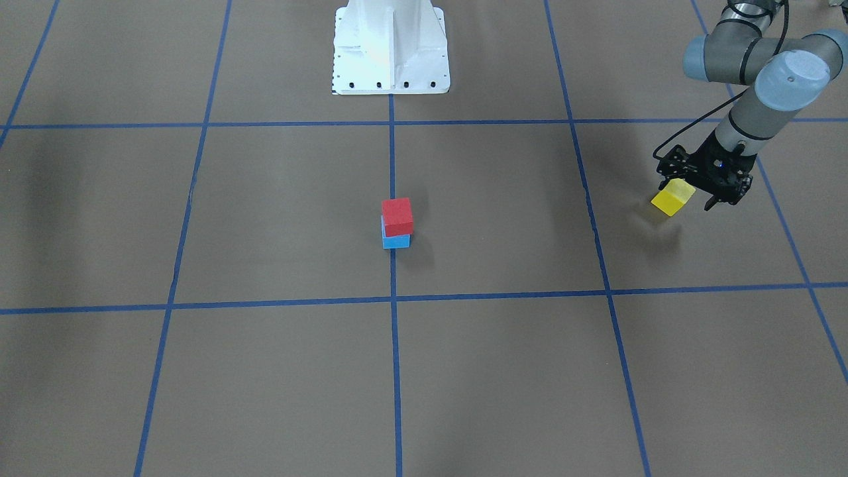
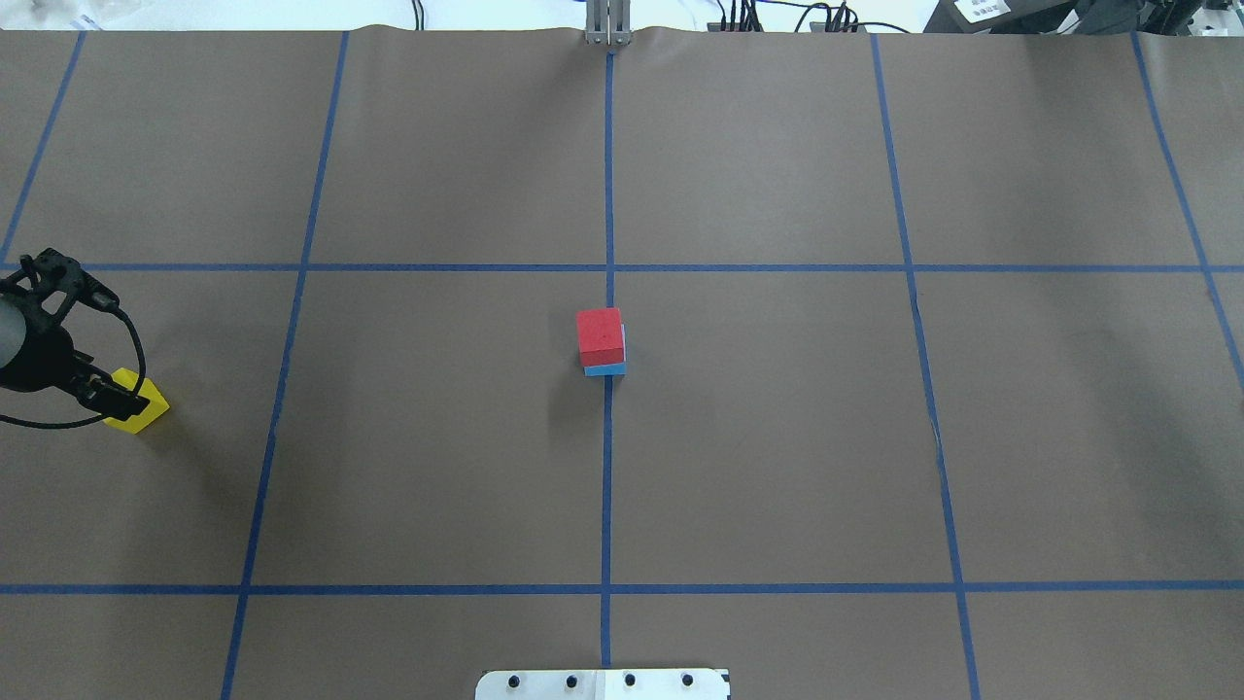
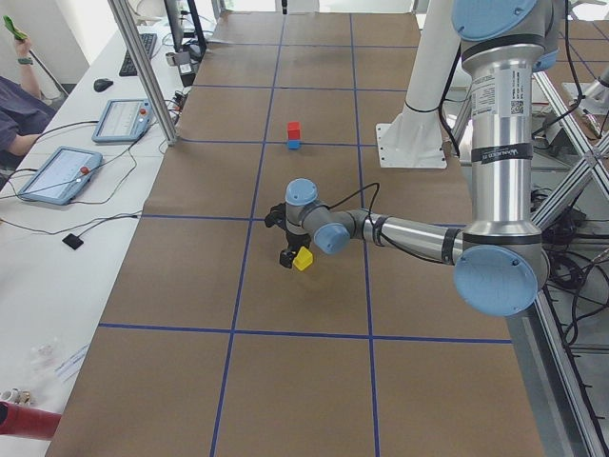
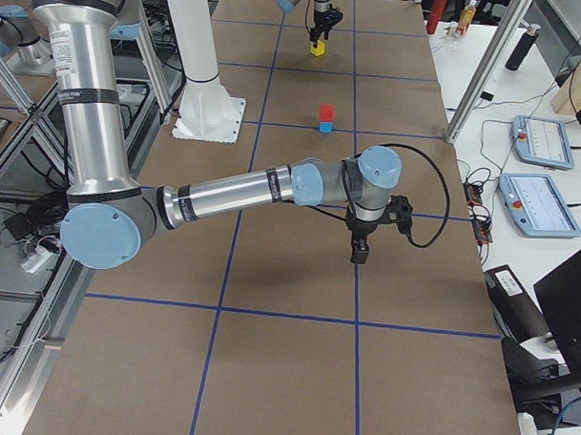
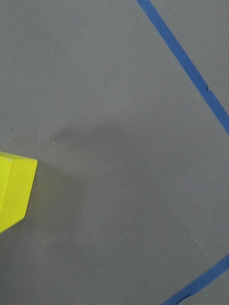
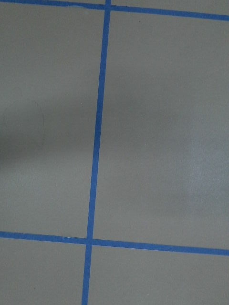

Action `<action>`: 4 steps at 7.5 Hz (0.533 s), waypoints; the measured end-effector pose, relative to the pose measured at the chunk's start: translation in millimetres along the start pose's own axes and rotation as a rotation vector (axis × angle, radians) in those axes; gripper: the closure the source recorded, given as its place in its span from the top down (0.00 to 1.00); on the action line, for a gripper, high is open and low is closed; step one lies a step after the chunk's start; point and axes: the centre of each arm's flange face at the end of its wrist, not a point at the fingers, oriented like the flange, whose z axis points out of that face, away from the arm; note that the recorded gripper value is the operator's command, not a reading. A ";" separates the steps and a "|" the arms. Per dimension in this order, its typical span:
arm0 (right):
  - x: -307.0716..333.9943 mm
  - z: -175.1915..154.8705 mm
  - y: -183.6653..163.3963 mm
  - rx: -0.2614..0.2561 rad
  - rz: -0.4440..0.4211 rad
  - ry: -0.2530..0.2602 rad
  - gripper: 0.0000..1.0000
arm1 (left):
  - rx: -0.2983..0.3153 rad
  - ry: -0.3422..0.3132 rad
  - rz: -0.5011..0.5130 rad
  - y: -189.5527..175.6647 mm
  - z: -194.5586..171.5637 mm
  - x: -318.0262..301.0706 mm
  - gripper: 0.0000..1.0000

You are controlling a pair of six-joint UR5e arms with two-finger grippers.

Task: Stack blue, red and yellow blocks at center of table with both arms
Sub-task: 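Lower the left gripper onto the yellow cube and close on it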

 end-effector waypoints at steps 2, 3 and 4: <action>-0.1 -0.1 0.0 0.000 -0.002 0.000 1.00 | -0.008 0.006 0.008 0.7 4.0 5.1 0.92; -0.2 -0.1 0.0 0.000 -0.002 0.000 1.00 | -0.011 0.008 0.011 0.9 5.7 7.5 0.28; -0.2 -0.2 0.0 0.000 -0.002 0.000 0.99 | -0.014 0.011 0.015 1.0 7.1 10.2 0.00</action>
